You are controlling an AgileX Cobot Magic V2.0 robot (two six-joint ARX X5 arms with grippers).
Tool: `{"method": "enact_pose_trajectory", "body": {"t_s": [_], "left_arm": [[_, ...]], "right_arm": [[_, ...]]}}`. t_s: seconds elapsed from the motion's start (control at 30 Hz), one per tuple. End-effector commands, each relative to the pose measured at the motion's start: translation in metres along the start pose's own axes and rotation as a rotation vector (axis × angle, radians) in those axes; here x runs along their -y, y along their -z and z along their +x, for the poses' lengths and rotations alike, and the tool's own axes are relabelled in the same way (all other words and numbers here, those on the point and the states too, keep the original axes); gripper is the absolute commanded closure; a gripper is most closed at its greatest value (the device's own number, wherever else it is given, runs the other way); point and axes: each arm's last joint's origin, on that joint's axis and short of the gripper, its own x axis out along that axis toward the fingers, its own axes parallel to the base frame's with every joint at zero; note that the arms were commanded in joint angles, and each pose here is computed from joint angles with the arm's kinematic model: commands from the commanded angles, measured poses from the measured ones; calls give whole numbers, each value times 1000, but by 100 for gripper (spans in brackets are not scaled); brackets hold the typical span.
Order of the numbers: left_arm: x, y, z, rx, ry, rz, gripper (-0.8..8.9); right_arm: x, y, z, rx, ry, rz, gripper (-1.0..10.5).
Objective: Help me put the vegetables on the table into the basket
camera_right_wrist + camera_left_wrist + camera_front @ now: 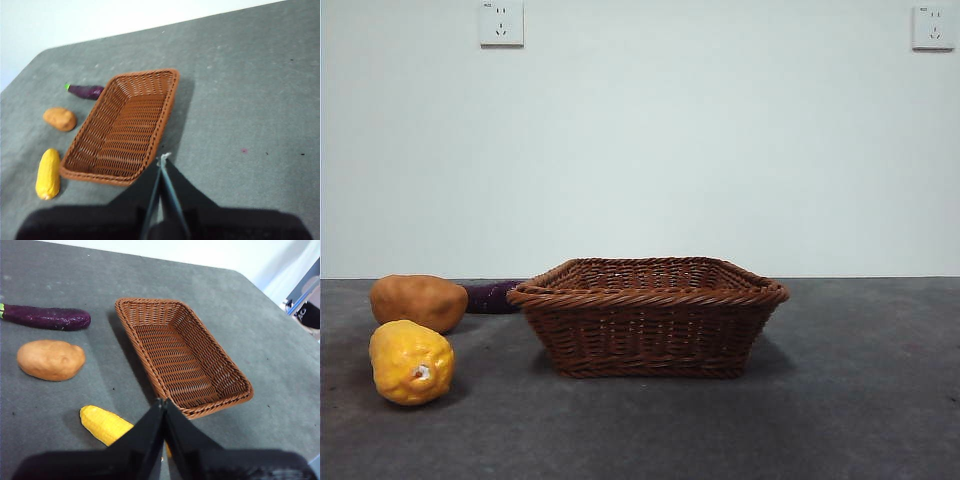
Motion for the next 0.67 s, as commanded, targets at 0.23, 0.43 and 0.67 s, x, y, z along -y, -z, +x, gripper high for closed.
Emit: {"method": "enact_pose_trajectory", "body": {"t_s": [0.23,0.43,0.67], "left_arm": [[7,-18,-7,-46,-4,58,820],[11,-28,-8,-64,87,59,807],[9,-33,-3,-84,96,38,247]], "right_arm": [[-1,-20,3,-131,-10,-85,957],[1,-23,9,-157,-15,-76,943],[0,-21,9,-171,-38,-68,433]]}}
